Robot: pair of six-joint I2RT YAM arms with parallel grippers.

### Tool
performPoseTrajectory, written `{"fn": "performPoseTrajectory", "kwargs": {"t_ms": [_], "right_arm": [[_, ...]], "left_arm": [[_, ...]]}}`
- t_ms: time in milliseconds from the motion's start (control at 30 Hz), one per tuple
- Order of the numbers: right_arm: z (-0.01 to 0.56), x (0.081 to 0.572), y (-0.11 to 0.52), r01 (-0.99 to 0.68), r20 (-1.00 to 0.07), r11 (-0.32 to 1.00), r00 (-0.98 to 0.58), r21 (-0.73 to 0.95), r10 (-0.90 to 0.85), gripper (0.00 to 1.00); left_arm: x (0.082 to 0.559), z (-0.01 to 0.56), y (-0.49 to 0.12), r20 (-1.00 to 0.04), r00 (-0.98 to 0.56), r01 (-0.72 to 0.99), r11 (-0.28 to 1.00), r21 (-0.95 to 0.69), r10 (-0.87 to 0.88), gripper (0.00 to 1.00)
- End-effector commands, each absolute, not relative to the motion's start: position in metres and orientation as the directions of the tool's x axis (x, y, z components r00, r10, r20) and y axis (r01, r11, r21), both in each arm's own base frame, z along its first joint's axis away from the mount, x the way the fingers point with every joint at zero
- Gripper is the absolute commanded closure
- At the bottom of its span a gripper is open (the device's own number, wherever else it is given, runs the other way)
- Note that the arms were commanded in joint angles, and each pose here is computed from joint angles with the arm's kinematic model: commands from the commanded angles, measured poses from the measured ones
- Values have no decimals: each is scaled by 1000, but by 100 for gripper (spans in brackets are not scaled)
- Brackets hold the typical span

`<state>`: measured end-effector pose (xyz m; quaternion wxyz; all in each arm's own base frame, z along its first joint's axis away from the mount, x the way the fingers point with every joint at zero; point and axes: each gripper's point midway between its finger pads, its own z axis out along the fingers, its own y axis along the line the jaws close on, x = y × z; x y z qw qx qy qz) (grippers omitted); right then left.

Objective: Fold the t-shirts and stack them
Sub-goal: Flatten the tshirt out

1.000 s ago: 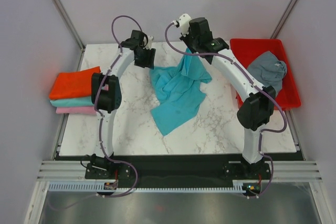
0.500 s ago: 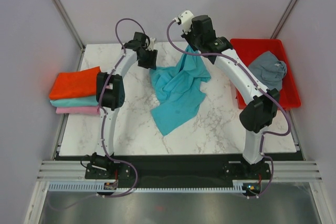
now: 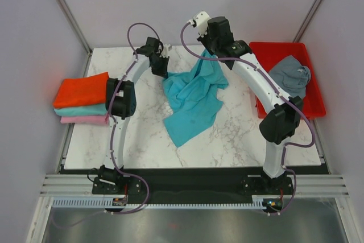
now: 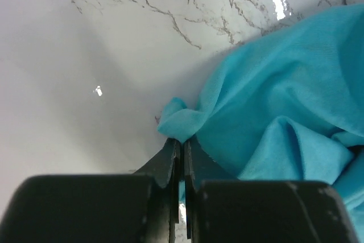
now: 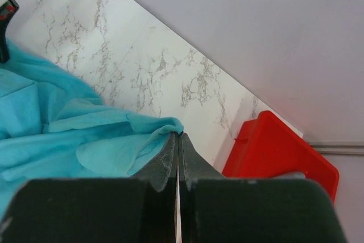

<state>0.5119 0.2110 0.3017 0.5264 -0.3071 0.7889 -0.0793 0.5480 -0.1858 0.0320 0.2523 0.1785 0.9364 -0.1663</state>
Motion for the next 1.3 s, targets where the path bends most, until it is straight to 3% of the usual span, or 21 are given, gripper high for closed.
{"fn": "performPoseTrajectory", "kwargs": {"t_ms": [0, 200, 433, 700, 1000, 1267], "right_arm": [[340, 511, 196, -319, -799, 809, -199, -494, -567, 100], [385, 525, 174, -221, -852, 856, -145, -468, -503, 100], [435, 502, 156, -155, -874, 872, -77, -465, -480, 100], [501, 433, 122, -97, -911, 907, 12, -411, -411, 100], [560, 330, 103, -201, -950, 932, 143, -301, -276, 100], [490, 340, 123, -311, -950, 902, 17, -300, -311, 100]], "left_arm": [[559, 132, -185, -681, -696, 449, 878, -166, 227, 98], [521, 291, -174, -853, -493, 481, 871, -102, 173, 98], [448, 383, -150, -926, -317, 501, 865, 22, 207, 98], [355, 416, -120, -944, -241, 481, 872, 84, 224, 98], [247, 460, -98, -980, -108, 503, 860, 90, 166, 98], [263, 403, -104, -950, -260, 528, 849, 13, 176, 98]]}}
